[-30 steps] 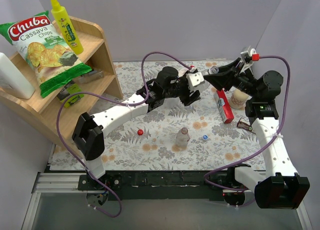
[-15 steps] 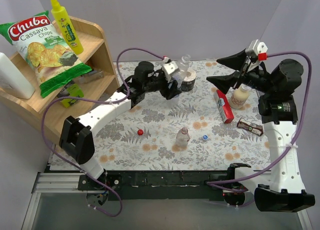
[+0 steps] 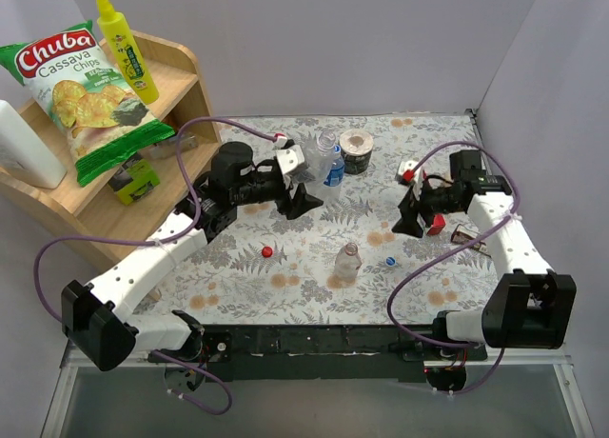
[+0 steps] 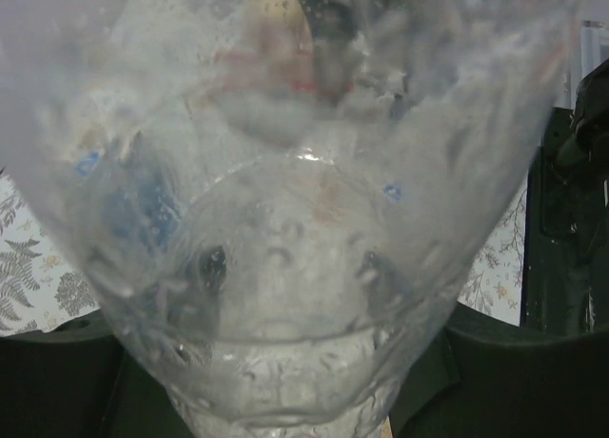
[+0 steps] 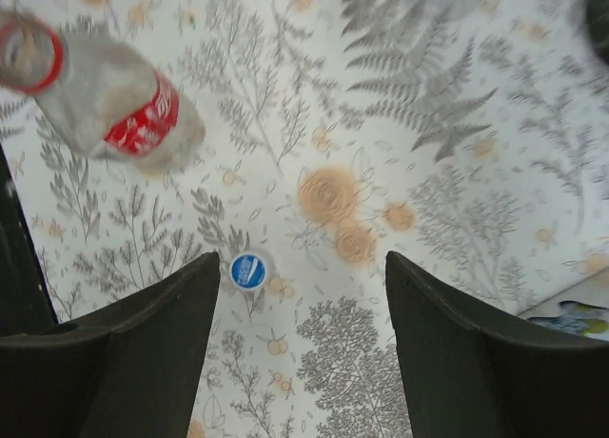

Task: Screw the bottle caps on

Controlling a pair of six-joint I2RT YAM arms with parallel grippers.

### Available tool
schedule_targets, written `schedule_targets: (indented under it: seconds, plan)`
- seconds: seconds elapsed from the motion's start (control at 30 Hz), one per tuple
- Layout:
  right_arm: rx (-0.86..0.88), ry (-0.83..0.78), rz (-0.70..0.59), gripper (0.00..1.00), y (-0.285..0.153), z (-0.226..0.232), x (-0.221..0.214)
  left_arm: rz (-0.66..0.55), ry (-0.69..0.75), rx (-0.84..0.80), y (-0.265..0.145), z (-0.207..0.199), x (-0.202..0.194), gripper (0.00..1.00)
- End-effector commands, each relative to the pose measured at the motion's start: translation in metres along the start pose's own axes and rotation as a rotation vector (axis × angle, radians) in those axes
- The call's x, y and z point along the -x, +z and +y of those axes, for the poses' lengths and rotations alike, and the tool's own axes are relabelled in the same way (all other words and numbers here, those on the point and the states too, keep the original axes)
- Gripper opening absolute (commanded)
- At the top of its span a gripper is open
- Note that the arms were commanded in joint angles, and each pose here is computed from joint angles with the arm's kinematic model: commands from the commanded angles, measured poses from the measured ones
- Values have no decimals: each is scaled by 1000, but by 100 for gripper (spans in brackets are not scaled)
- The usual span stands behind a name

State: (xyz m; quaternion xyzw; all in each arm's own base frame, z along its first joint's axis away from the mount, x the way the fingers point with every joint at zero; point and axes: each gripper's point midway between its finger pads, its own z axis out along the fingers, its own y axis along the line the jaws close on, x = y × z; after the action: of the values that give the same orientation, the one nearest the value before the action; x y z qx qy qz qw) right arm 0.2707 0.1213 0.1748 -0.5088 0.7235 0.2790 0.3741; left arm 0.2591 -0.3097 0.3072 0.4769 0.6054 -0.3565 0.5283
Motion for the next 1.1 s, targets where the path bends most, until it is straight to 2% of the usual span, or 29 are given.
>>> schedule_targets:
  seconds: [0.0,0.03,0.17,0.3,0.63,0.73,1.07]
  plan:
    - [96,-220,164,76,7,15,-45,55,-1,-7,-9,-6,-20,0]
    - [136,-253,192,76,13,16,-56,55,-4,-4,-9,-6,-20,0]
    - [221,-310,256,88,30,28,-84,67,-12,12,-9,-3,-25,0]
    - [227,-406,317,90,43,33,-102,83,-14,52,-10,6,-31,0]
    - [258,-417,357,76,58,37,-119,97,-24,70,-13,14,-38,1]
    - [288,-425,371,69,63,43,-123,101,-28,67,-13,14,-41,1]
    - [334,-438,409,60,68,51,-132,114,-36,72,-14,14,-48,2]
